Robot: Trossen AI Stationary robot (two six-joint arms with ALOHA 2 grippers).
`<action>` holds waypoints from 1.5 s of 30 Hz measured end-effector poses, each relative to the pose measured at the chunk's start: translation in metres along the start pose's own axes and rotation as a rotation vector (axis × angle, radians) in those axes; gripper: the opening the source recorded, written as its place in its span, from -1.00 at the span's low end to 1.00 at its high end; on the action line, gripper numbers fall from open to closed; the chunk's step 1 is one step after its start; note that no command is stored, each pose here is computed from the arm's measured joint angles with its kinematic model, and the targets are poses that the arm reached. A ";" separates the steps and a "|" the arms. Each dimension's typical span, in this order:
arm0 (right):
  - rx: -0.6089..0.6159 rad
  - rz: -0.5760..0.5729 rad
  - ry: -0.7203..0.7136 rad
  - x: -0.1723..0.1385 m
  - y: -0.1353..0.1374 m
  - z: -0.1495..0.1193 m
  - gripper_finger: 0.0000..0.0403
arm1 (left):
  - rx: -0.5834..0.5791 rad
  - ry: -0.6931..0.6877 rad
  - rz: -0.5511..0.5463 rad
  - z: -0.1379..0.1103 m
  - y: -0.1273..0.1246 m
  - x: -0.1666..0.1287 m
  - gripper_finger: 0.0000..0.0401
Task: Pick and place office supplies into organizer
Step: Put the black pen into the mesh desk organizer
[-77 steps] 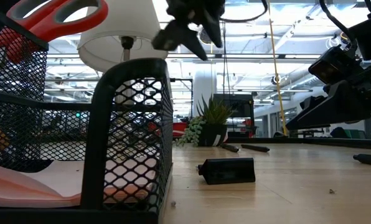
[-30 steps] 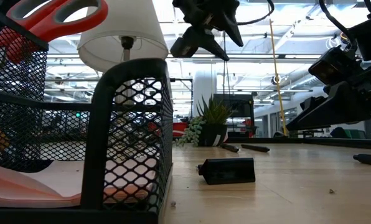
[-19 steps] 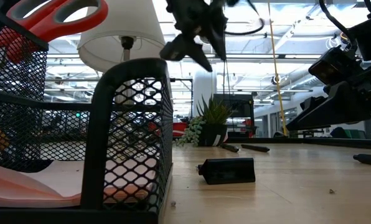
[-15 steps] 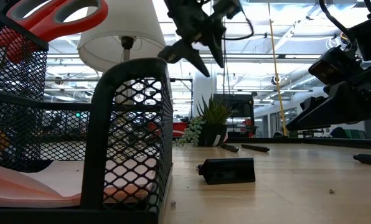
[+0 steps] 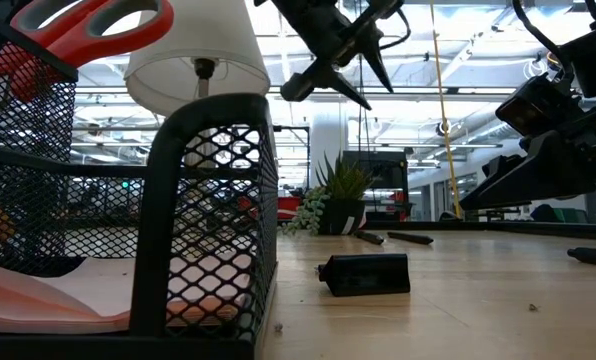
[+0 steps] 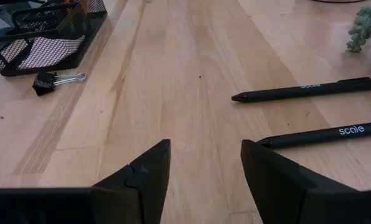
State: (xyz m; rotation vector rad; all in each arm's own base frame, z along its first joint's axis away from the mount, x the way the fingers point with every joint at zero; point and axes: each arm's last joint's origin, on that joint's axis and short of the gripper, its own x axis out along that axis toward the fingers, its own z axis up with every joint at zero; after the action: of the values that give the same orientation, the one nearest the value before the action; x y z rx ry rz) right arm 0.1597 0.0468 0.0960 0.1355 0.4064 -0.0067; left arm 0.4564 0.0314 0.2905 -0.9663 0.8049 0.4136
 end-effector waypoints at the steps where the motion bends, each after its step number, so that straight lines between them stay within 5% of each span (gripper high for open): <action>1: 0.000 0.000 0.000 0.000 0.000 0.000 -0.05 | -0.001 0.001 -0.001 0.000 0.000 0.000 -0.24; 7: 0.000 0.000 0.000 0.000 0.000 0.000 -0.05 | -0.039 -0.032 0.041 0.001 0.004 0.013 -0.24; 16: -0.001 -0.001 0.003 0.000 0.000 0.000 -0.05 | -0.084 0.139 0.029 0.000 0.020 0.047 -0.24; 25: 0.001 0.001 -0.004 0.000 0.000 0.000 -0.05 | 0.100 0.079 -0.068 0.000 -0.003 -0.007 -0.24; 33: 0.001 0.002 -0.006 0.000 0.000 0.001 -0.05 | 0.323 0.060 -0.284 -0.006 -0.027 -0.059 -0.24; 39: -0.323 -0.193 -0.023 0.001 -0.009 0.003 -0.05 | 0.397 0.018 -0.375 -0.015 -0.039 -0.103 -0.24; 45: -0.427 -0.217 -0.011 0.001 -0.010 0.003 -0.05 | 0.418 -0.064 -0.352 -0.029 -0.034 -0.150 -0.24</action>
State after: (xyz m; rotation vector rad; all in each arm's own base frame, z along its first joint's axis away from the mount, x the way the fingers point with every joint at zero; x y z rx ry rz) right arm 0.1612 0.0362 0.0974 -0.3300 0.4017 -0.1339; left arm 0.3695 -0.0059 0.4147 -0.6790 0.6141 -0.0315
